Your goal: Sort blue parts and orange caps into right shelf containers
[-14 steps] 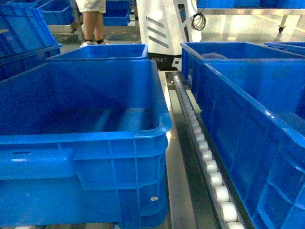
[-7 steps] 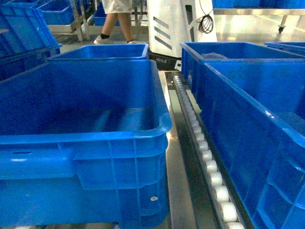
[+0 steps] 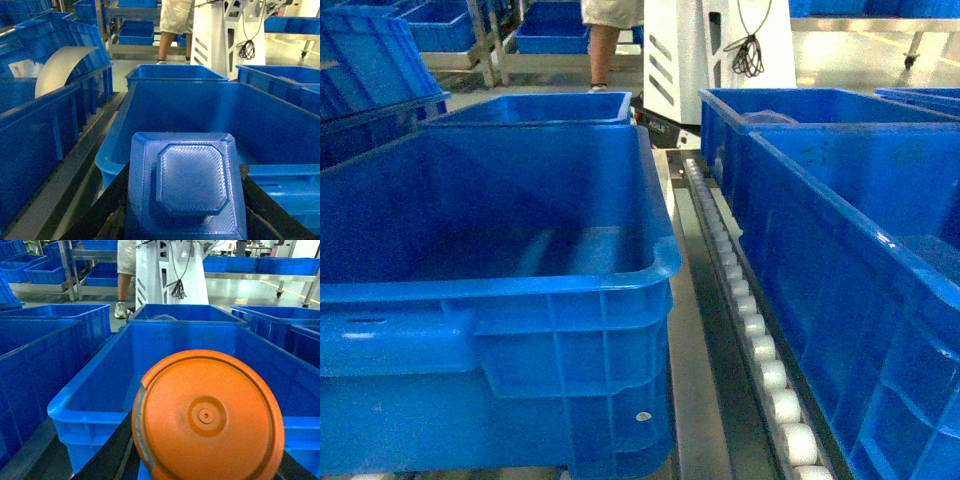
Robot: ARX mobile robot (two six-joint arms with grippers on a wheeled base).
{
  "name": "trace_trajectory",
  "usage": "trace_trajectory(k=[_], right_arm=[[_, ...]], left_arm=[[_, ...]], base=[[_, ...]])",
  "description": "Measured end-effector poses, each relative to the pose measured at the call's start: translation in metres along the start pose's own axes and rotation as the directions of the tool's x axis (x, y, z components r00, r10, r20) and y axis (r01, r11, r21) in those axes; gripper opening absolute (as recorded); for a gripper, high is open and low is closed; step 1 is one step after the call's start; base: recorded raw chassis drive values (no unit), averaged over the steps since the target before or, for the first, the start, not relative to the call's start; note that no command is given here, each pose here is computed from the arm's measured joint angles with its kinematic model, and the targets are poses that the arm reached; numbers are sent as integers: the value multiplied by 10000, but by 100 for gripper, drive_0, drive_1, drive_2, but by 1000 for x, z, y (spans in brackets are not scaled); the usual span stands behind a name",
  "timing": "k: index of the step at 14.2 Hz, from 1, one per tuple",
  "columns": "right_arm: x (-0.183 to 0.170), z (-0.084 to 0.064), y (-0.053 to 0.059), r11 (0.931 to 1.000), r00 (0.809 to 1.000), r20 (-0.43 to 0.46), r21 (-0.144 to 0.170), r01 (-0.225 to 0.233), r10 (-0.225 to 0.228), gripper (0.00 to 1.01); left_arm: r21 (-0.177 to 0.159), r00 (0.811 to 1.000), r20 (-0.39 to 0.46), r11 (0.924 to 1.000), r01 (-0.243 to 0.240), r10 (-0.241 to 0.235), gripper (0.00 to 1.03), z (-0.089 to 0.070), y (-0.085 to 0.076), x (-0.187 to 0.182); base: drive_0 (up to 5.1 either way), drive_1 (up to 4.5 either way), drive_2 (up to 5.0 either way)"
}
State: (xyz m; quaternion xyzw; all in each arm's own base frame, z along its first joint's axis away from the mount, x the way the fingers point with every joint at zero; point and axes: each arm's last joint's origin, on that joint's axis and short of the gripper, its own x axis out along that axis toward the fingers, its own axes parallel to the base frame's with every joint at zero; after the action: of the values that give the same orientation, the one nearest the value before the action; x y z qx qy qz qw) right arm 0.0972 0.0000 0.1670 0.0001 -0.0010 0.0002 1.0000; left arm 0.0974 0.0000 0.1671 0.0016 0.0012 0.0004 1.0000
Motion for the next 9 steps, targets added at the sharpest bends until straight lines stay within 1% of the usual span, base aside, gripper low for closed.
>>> trace_trajectory(k=[8,9], right_arm=[[0,0,0,10000,10000,0,0,0,0,43],[0,0,0,9999,10000,15,-84,76,-76,43]], left_arm=[[0,10000,0,10000,0,0,43,0,0,0],[-31,10000,38,10000,-76,76,43,0,0,0]], base=[[0,0,0],[0,0,0]])
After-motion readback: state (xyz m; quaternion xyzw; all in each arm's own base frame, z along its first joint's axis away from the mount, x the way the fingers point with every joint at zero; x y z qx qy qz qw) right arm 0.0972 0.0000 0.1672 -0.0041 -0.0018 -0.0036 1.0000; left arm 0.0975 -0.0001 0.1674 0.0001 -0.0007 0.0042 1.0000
